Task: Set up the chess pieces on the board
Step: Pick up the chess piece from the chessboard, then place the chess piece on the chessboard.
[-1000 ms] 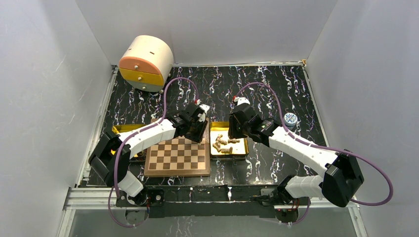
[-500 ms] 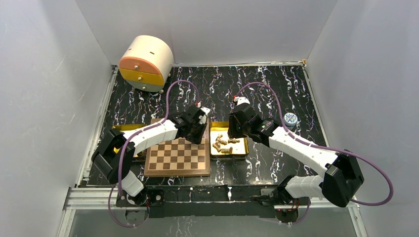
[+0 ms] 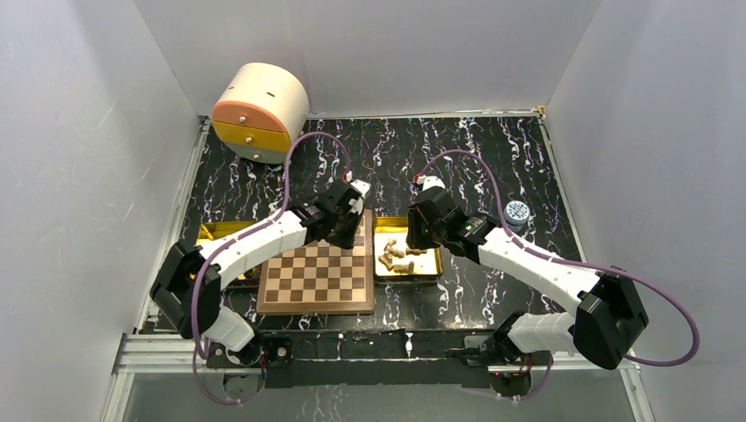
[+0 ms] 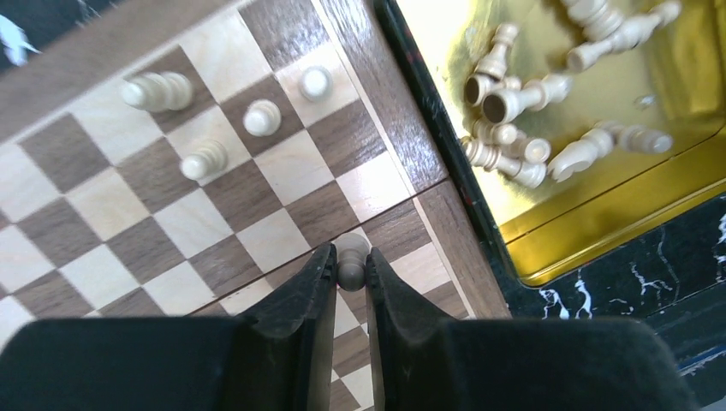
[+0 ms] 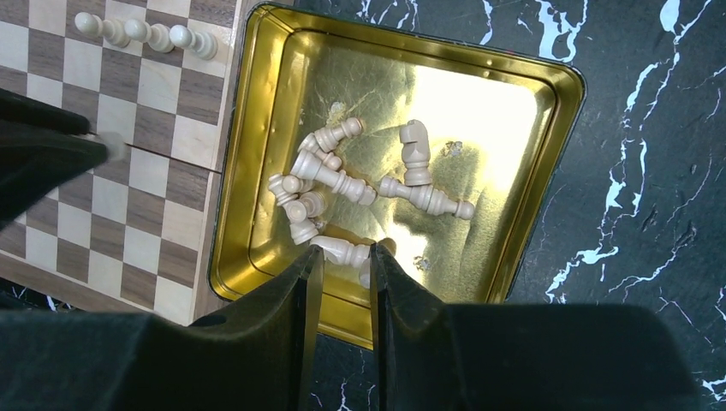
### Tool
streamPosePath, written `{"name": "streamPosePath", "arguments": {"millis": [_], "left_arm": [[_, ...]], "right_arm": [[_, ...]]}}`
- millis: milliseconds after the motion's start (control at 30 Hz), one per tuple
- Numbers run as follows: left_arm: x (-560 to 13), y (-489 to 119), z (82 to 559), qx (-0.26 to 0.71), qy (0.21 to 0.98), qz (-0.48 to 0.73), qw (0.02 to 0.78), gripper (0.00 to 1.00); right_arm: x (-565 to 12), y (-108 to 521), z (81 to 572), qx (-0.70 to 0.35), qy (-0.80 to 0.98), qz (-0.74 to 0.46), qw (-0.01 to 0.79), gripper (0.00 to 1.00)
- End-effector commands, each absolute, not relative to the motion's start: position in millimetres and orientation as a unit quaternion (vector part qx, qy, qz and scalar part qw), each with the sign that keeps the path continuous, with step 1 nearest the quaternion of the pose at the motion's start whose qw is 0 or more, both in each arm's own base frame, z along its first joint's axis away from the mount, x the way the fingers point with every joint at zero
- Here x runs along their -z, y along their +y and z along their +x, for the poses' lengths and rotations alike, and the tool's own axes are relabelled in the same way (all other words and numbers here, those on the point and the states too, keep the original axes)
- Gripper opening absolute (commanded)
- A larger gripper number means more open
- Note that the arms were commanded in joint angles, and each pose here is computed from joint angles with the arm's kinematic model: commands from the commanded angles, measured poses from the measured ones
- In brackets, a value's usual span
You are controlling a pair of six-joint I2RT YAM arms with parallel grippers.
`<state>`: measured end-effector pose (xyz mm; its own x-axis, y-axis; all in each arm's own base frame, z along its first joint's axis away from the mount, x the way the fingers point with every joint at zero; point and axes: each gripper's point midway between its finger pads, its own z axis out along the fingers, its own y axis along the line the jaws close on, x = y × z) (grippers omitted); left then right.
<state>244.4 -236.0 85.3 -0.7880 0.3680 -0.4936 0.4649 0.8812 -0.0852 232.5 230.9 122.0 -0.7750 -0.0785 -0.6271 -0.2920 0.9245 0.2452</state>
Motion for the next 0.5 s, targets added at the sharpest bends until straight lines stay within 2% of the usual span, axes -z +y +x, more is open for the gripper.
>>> {"name": "streamPosePath", "arguments": {"millis": [0, 267, 467], "left_arm": [[-133, -220, 266, 0.08, 0.93, 0.204, 0.295, 0.12], [-137, -168, 298, 0.068, 0.941, 0.134, 0.303, 0.11], [-114, -152, 304, 0.058, 0.951, 0.111, 0.281, 0.11]], "right_arm": [[-139, 237, 240, -0.188, 0.914, -0.092, 0.347, 0.34], [-140, 236, 237, -0.194, 0.913, -0.093, 0.348, 0.34], [-142, 237, 236, -0.2, 0.91, -0.094, 0.352, 0.35]]}}
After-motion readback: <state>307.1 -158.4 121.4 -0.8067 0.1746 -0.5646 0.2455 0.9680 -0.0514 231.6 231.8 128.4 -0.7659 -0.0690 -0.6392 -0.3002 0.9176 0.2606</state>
